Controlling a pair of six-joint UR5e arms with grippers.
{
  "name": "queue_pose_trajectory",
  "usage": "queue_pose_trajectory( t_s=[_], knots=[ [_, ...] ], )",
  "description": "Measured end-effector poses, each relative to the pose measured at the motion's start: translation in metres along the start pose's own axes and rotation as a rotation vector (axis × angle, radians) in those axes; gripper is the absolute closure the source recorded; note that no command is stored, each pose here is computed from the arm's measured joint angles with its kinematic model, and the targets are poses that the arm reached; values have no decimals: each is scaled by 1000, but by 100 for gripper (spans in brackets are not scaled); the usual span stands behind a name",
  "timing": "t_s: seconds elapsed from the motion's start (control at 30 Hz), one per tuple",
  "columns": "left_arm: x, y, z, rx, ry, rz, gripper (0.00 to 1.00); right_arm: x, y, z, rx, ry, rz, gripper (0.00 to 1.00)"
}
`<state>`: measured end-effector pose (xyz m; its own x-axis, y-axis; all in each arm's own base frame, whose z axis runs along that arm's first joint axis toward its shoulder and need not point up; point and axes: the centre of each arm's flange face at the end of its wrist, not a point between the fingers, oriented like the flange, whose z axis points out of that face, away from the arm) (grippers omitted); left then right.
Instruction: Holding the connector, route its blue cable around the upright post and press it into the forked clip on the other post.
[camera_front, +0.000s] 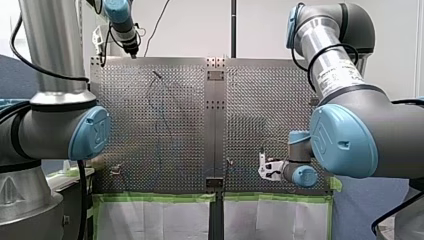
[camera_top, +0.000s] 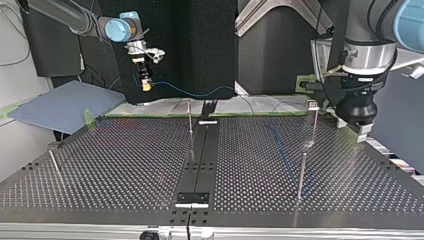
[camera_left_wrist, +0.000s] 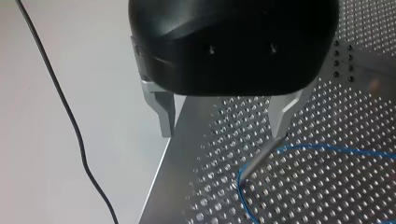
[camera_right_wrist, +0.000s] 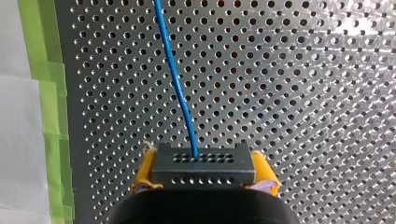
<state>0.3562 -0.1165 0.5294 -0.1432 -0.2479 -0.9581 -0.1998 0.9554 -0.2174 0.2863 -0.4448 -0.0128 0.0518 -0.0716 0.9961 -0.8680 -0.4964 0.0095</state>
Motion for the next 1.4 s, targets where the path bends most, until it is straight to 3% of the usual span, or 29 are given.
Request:
queue_pose_trajectory(
  t_s=[0.17,0.37,0.63,0.87,1.17,1.4],
  knots=[
    [0,4,-1,-34,-1,3,0,0,0,0,0,0,0,100],
    [0,3,-1,-35,-3,8,0,0,-1,0,1,0,0,100],
    [18,-3,6,25,6,37,0,0,-1,1,1,2,1,100],
    [50,-7,19,87,40,99,0,1,-1,2,3,3,0,100],
    [101,-12,32,120,84,196,0,1,-2,3,4,0,0,100],
    [121,-26,37,139,76,259,0,1,-2,3,5,-1,1,100]
  ],
)
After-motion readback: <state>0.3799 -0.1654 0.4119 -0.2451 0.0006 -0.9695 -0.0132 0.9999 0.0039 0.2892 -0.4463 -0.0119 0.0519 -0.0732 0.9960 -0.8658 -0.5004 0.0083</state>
